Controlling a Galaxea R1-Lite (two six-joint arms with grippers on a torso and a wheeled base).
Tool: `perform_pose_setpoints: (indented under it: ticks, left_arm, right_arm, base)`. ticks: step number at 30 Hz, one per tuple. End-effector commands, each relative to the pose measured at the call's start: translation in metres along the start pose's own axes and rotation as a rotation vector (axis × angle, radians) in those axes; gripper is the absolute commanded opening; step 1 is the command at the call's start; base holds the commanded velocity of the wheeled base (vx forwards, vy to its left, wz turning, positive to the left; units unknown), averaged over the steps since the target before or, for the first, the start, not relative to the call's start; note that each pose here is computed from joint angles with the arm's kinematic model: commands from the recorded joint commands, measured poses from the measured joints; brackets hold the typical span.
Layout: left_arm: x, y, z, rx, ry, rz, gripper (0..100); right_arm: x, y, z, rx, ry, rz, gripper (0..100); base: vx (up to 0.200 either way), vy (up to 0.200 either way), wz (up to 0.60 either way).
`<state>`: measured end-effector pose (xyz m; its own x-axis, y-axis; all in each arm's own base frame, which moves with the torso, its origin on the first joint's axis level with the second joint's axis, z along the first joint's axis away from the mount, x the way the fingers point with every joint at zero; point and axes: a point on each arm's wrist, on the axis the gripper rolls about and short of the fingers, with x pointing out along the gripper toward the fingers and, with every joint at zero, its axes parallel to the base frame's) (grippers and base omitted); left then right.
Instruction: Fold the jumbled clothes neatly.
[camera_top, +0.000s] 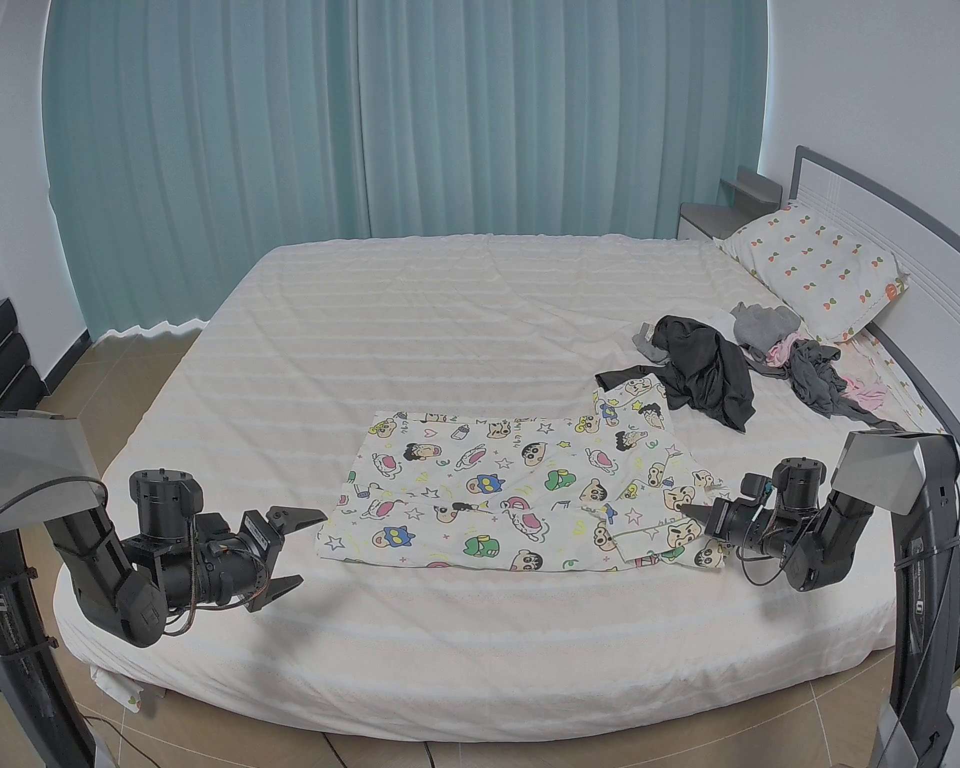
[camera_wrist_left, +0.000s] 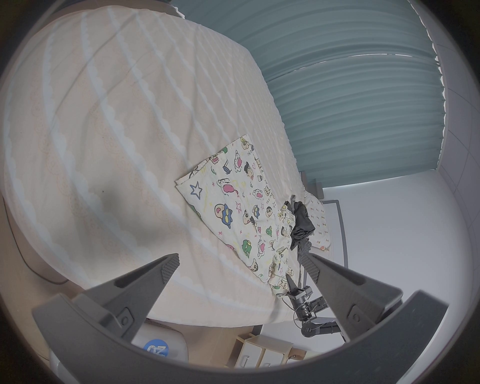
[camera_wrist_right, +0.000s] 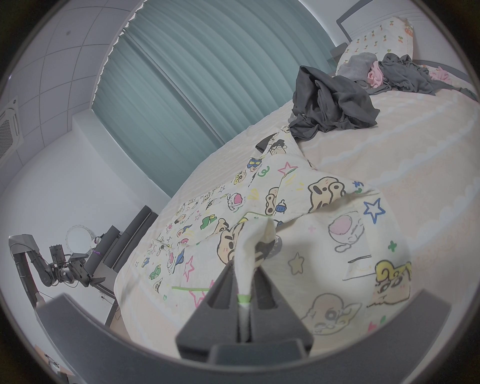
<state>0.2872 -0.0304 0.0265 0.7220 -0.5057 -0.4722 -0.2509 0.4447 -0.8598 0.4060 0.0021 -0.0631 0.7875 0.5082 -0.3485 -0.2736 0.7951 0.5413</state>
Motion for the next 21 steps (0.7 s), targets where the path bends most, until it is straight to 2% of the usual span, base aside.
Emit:
perform_pose_setpoints:
  ticks: [1, 7, 8, 16, 20, 21]
  left_arm:
    - [0.001, 0.001, 0.000, -0.002, 0.002, 0.003, 100]
    - [0.001, 0.001, 0.000, 0.000, 0.002, 0.003, 100]
    - [0.001, 0.001, 0.000, 0.000, 0.002, 0.003, 100]
    - [0.001, 0.001, -0.001, 0.001, 0.003, 0.005, 100]
    - [0.001, 0.001, -0.001, 0.001, 0.003, 0.005, 100]
    - [0.001, 0.001, -0.001, 0.001, 0.003, 0.005, 100]
  right_arm:
    - [0.002, -0.003, -0.001, -0.001, 0.001, -0.002, 0]
    - [0.004, -0.005, 0.001, 0.000, -0.002, -0.004, 0]
    - [0.004, -0.004, 0.001, -0.001, -0.001, -0.003, 100]
    - [-0.002, -0.012, 0.006, 0.007, -0.026, -0.020, 100]
    - [-0.007, -0.016, 0.011, 0.012, -0.048, -0.048, 100]
    - [-0.014, -0.014, 0.015, 0.008, -0.095, -0.089, 100]
  base:
    - [0.000, 0.000, 0.00]
    - [0.000, 0.000, 0.00]
    - [0.000, 0.000, 0.00]
    - [0.000, 0.000, 0.00]
    - [0.000, 0.000, 0.00]
    - [0.000, 0.000, 0.00]
